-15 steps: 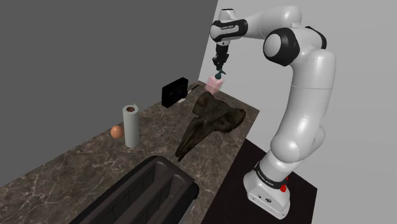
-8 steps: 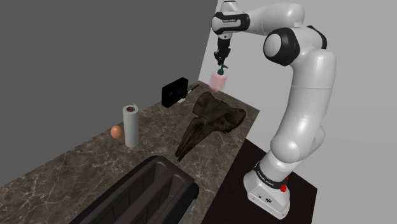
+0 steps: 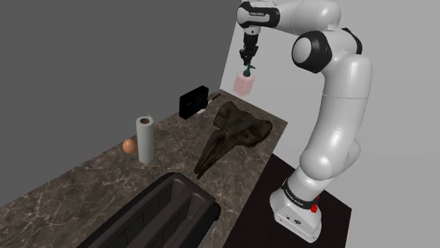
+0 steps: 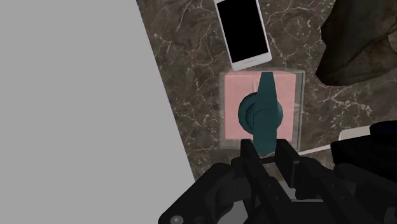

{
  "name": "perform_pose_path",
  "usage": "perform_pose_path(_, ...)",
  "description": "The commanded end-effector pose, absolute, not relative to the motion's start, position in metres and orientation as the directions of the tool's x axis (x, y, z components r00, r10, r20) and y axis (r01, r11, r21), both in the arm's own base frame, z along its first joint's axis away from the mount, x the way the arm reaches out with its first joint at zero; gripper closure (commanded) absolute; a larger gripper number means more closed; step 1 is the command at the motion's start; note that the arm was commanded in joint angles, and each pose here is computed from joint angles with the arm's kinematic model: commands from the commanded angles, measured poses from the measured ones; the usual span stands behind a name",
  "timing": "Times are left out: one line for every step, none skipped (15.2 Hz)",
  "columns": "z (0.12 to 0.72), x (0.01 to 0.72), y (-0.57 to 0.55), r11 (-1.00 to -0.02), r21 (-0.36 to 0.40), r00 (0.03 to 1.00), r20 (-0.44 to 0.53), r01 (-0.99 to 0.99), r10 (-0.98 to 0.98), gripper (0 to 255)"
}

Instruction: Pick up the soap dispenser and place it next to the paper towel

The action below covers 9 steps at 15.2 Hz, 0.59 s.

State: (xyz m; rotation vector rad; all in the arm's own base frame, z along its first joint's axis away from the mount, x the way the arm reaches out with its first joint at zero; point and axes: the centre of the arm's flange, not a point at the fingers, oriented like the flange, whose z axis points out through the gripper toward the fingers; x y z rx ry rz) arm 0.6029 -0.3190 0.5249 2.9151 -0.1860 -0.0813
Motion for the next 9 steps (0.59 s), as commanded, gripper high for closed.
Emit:
perform_pose_path(0.536,0.603,-0.318,-0.968,0.221,0.99,-0.041,-0.119,-0.132,255)
perform_pose_path(0.542,0.603,-0.318,-0.968,0.221,0.99,-0.041,-0.119,-0.132,255)
perform_pose_path(0.547,0.603,-0.318,-0.968,0.221,0.99,-0.041,-0.119,-0.132,255)
perform_pose_path(0.552,0.603,-0.318,-0.968,0.221,0.99,-0.041,-0.119,-0.132,255)
perform_pose_path(0.558,0.603,-0.318,-0.968,0.221,0.99,-0.041,-0.119,-0.132,255)
perform_pose_path(0.563,0.603,-0.318,-0.968,0.221,0.99,-0.041,-0.119,-0.132,255)
perform_pose_path(0.568,0.603,-0.318,-0.968,0.221,0.99,-0.041,-0.119,-0.132,255)
perform_pose_path(0.573,0.603,-0.318,-0.968,0.221,0.99,-0.041,-0.119,-0.132,255)
perform_pose_path(0.579,0.603,-0.318,-0.968,0.221,0.99,-0.041,-0.119,-0.132,255)
